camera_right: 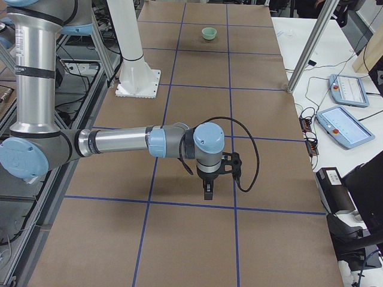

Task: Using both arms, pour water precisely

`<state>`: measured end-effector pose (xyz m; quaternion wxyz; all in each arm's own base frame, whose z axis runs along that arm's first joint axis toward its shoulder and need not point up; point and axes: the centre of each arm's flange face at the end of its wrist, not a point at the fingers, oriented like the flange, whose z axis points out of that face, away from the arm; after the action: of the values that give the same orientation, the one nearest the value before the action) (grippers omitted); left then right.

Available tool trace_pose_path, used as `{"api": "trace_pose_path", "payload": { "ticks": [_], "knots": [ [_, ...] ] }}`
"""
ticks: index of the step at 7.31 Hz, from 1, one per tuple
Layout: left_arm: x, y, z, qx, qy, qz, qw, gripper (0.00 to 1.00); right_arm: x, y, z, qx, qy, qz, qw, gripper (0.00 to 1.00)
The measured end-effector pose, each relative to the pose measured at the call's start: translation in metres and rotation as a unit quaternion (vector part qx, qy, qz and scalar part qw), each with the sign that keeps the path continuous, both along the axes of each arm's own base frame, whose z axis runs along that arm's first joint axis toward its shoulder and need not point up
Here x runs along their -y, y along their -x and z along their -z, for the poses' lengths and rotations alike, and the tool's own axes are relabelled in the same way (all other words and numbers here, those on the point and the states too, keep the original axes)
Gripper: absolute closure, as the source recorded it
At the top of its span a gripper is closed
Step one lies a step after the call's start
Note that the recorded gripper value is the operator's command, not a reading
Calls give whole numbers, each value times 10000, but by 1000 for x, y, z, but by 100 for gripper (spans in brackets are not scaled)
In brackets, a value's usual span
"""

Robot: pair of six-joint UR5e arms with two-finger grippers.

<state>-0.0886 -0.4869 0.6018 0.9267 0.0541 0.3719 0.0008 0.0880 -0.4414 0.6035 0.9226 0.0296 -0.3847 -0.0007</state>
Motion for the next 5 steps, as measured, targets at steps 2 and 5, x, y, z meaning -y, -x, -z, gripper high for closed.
{"api": "trace_pose_path", "payload": {
  "ticks": [2, 5],
  "knots": [
    [-14, -3, -18, -17, 82, -2, 10000, 0, -8, 0, -11, 26, 128, -9, 9999, 0],
    [-10, -9, -13, 8, 74, -41, 10000, 0, -11, 0, -15, 43, 190, -11, 9998, 0]
  ]
}}
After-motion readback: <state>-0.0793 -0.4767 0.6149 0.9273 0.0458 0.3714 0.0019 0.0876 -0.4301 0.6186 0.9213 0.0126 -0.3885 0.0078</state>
